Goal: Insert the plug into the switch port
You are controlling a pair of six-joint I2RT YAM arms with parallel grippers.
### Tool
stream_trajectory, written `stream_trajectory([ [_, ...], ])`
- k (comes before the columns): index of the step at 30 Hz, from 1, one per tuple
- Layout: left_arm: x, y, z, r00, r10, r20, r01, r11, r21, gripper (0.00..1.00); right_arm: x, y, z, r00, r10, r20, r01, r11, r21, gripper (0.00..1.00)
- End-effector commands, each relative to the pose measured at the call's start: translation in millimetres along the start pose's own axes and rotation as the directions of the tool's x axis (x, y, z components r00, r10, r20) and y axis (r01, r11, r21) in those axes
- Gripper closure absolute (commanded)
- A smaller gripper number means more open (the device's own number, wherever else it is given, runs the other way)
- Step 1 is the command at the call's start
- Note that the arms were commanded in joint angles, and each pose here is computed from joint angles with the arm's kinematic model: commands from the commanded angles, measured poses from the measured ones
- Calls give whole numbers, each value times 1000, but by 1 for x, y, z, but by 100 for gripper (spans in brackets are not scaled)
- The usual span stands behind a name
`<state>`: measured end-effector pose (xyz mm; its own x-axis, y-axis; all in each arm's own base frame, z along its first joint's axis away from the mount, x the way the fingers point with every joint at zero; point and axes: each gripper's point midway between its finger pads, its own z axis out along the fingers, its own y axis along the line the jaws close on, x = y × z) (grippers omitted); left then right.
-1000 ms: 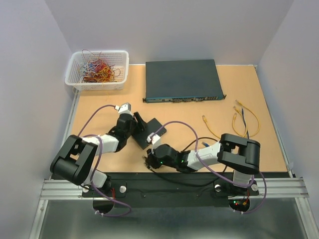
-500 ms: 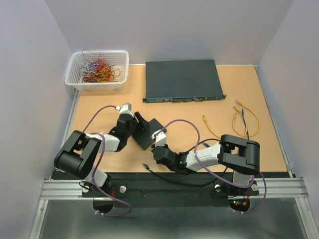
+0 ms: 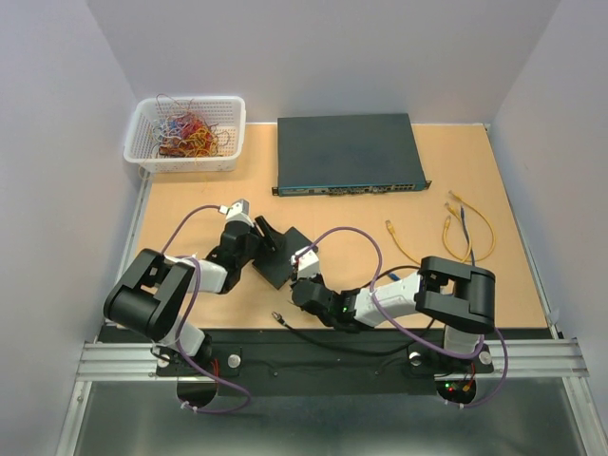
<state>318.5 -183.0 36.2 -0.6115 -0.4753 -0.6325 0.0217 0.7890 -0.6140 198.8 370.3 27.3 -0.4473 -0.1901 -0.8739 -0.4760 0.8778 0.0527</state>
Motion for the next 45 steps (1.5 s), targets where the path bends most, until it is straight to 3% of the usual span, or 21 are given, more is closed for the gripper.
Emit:
stream_trajectory([
  [1,32,23,-8,995,-18,-99,12,998,-57,35,-14,10,3,999,31,36,-31,999,-19,100],
  [9,36,23,-10,994,-29,-105,24,999,-49,36,-17,25,5,999,20,31,-17,997,-78,99],
  [45,43,23,-8,993,-29,-119,26,999,-24,37,-66,31,-3,983,92,158,-79,993,-85,100],
])
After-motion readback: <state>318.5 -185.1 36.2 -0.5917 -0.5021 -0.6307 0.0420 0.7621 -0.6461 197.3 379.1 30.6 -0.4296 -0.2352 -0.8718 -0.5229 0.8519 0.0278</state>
